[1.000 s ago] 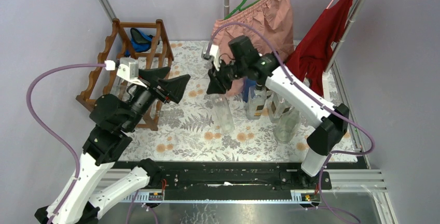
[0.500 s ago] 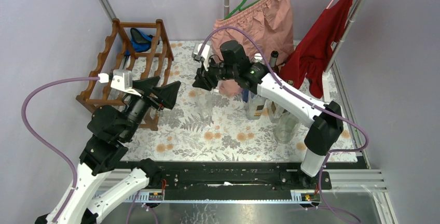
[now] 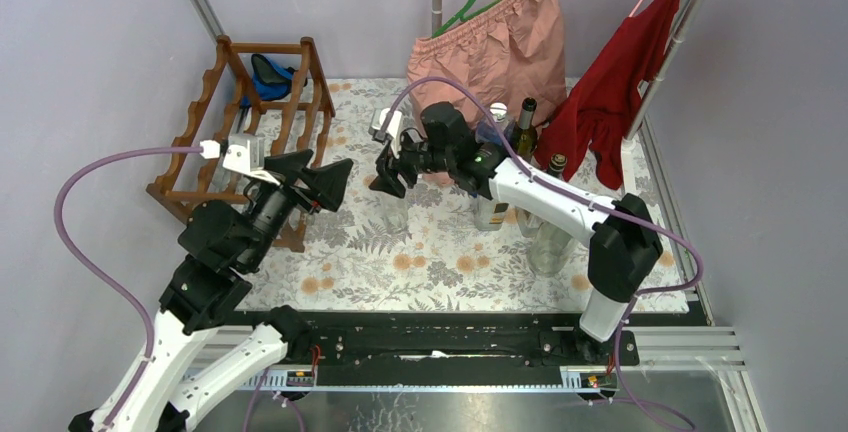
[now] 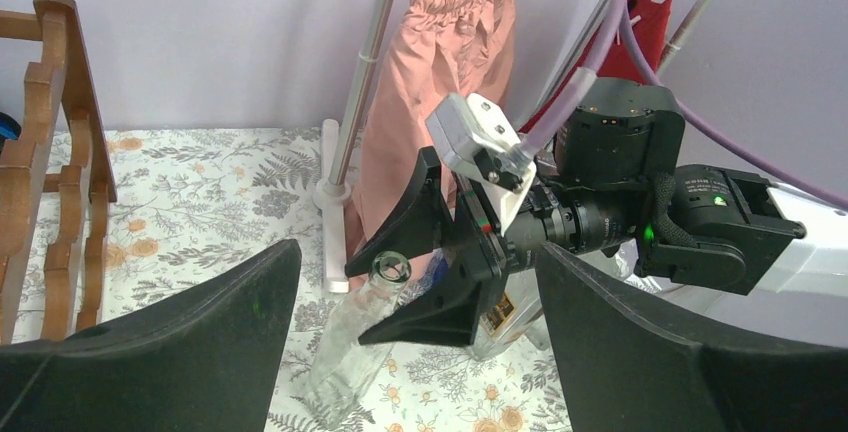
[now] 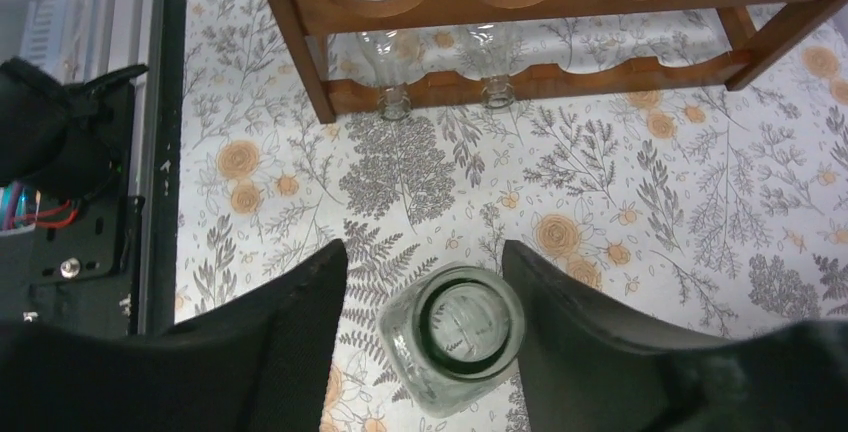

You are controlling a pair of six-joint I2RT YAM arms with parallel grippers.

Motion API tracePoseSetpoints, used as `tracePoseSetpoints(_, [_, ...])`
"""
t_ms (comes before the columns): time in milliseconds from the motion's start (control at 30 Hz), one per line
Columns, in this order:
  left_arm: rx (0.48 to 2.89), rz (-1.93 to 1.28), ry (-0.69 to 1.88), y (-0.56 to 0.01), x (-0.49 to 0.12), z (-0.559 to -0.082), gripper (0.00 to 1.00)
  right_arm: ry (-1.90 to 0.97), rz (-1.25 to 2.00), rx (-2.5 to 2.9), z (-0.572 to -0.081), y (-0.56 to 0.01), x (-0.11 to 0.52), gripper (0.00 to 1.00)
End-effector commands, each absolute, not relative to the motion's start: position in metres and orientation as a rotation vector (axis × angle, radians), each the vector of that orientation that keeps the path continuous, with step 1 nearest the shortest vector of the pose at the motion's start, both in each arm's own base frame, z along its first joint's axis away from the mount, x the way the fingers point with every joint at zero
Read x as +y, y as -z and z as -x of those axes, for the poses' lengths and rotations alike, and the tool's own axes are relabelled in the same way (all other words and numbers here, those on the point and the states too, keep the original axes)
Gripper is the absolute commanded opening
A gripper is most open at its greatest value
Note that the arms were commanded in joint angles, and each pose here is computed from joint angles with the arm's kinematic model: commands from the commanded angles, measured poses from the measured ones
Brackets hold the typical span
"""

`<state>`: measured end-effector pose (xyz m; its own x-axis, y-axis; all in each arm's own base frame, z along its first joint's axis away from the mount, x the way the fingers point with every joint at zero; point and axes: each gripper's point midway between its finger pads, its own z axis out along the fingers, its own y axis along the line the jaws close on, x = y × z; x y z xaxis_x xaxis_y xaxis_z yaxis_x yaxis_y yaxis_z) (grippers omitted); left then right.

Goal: Put the wine bottle on the wine rack
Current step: Place the wine bottle at the center of the board.

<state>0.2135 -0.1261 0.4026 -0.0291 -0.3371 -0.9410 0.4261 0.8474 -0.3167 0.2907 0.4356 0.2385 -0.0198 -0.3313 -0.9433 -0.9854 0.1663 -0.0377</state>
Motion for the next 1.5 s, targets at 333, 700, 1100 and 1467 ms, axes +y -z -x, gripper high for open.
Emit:
tracePoseSetpoints(333, [1.458,-0.045,0.775,-0.446,-0.143,-0.208,0.94,-1.061,1.402,1.495,-0.251,-0.352,0.411,1.0])
tracePoseSetpoints(700, [1.585,0.018,0.84,-0.462,-0.163,-0.224,0.91,-0.779,1.17,1.634,-0.319,-0.407,0.27,1.0])
tracePoseSetpoints(1100, [2.15,-0.05,0.287,-0.35,-0.185,-0.276,0.8,-0.754,1.004,1.655,-0.342,-0.427,0.227,1.0])
tracePoseSetpoints(1467, [2.247,-0.345,-0.135,-0.28,-0.186,-0.31,0.74,-0.776,0.98,1.68,-0.348,-0.42,0.226,1.0])
